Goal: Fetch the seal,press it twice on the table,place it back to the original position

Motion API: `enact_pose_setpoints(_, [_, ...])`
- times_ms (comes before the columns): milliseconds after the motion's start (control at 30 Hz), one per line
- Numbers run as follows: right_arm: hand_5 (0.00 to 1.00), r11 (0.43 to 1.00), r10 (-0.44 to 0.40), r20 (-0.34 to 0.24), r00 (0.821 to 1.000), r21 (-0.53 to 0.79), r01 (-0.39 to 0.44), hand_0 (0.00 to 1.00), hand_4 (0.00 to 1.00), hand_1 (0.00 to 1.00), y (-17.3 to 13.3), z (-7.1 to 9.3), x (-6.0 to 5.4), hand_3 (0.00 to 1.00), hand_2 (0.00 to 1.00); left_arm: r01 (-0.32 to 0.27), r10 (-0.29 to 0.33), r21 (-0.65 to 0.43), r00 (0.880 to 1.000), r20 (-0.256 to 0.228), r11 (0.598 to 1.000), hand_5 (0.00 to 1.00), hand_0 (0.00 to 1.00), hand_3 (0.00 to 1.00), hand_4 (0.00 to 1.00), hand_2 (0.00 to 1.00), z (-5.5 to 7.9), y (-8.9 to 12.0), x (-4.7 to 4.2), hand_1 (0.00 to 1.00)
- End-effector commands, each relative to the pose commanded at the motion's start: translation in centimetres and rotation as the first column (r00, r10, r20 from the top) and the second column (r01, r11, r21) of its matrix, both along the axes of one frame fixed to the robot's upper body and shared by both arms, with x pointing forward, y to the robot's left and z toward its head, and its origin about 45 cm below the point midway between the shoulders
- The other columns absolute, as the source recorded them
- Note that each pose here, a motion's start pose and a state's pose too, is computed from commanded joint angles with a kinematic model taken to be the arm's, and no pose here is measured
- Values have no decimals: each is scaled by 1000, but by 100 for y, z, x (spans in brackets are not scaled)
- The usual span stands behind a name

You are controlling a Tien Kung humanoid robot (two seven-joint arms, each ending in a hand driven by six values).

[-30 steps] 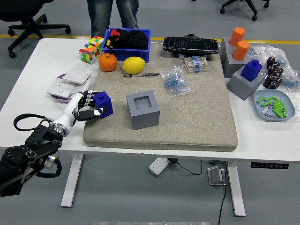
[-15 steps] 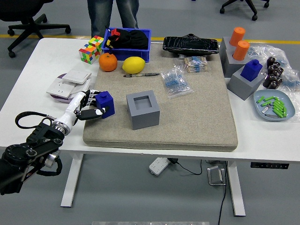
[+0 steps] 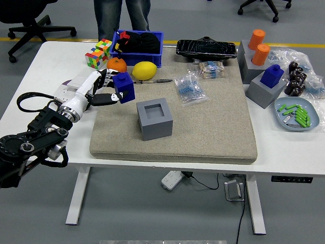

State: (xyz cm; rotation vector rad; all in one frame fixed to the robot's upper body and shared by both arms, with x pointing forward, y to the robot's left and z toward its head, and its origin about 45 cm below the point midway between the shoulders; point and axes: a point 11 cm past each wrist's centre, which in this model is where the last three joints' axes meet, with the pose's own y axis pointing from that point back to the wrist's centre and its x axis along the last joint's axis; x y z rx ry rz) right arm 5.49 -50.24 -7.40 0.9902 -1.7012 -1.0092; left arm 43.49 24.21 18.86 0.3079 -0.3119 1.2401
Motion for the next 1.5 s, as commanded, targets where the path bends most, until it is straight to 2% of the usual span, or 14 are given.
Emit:
enact_pose_setpoints(100, [516,1000,-1,3,1000,0,1,721,717,681,0,2,12,615,647,35,-35,-15,999,5,999,2,626,590,630,479,34,-142,-20,509])
enact_pose_setpoints(233, [516,1000,-3,3,1000,2,3,721,717,681,7,-2,11,615,647,76,-76,-25,997,-3,997,2,626,590,630,479,16,-305,-67,509])
enact_pose_setpoints(467, [515,1000,0,4,1000,4,0,721,716,682,17,-6,17,614,647,109,-109,-23,993,-36,994,2,625,590,631,480,-124,-483,-126,510])
enact_pose_setpoints(600, [515,1000,2,5,1000,3,-2,721,717,681,11,-1,25,614,647,112,-113,-15,992,-52,994,2,624,591,631,481,-190,-511,-140,510])
enact_pose_setpoints(833, [515,1000,2,5,1000,4,-2,721,717,681,12,-1,27,614,647,114,-114,-5,992,-60,994,2,624,590,631,481,-231,-521,-146,510])
enact_pose_setpoints(1500, [514,1000,3,5,1000,2,-3,721,717,681,6,2,29,614,647,127,-127,-4,989,-70,992,2,623,591,634,481,-263,-557,-167,511])
